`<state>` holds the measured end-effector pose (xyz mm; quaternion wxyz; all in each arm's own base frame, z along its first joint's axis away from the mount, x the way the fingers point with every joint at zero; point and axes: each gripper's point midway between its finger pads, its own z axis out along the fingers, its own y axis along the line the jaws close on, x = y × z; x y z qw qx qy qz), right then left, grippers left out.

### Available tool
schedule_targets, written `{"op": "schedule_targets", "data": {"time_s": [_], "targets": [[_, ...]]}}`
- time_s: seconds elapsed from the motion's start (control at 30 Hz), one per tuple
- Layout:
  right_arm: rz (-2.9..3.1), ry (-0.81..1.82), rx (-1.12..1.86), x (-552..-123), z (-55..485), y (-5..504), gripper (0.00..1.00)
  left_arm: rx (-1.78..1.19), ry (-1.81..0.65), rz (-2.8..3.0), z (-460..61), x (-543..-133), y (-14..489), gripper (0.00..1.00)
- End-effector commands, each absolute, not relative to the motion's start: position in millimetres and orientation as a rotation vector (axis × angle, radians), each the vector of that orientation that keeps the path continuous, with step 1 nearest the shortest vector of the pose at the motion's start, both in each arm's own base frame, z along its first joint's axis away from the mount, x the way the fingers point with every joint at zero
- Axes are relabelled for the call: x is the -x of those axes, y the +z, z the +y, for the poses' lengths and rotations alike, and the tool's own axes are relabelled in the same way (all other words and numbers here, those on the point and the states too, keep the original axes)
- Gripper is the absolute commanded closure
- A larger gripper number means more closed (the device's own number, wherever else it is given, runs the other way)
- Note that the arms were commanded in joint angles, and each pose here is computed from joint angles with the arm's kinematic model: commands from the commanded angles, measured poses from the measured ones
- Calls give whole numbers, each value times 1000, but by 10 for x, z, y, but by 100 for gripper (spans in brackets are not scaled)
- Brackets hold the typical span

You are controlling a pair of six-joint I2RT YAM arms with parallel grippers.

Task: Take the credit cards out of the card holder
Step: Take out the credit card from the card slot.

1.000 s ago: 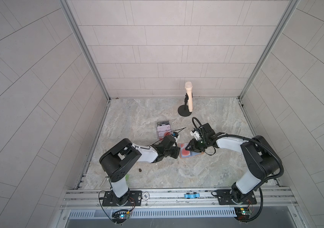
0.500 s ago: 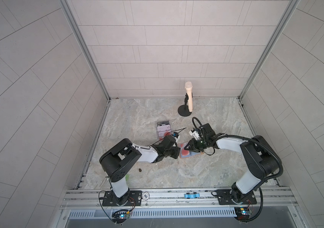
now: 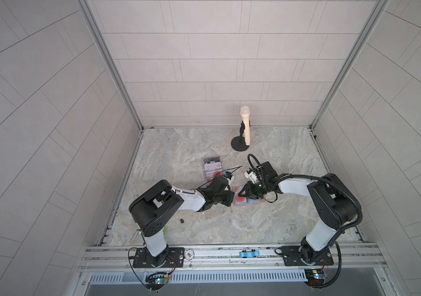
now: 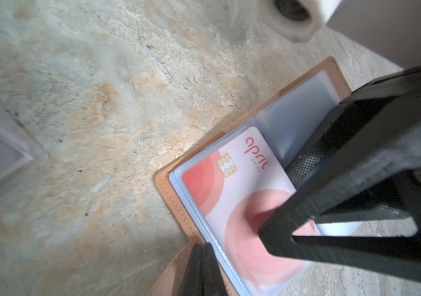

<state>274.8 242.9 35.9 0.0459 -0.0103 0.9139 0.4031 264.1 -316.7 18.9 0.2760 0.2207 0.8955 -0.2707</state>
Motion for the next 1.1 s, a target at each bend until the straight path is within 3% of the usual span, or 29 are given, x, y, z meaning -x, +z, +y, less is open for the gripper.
{"op": "schedule_targets", "data": {"time_s": [0.0,0.4,1.07], "targets": [[2755,1252,55,-2800,2510,419,75,-622,-745,2425,-3169,-2512,205,97],[2768,1235,17,-2800,2482,329,76,-638,-755,2362,-3280,-2629,449,98],[2764,1258,10,-2810,2484,317,76,-628,-735,2435,-3209,-2551,86,98]]}}
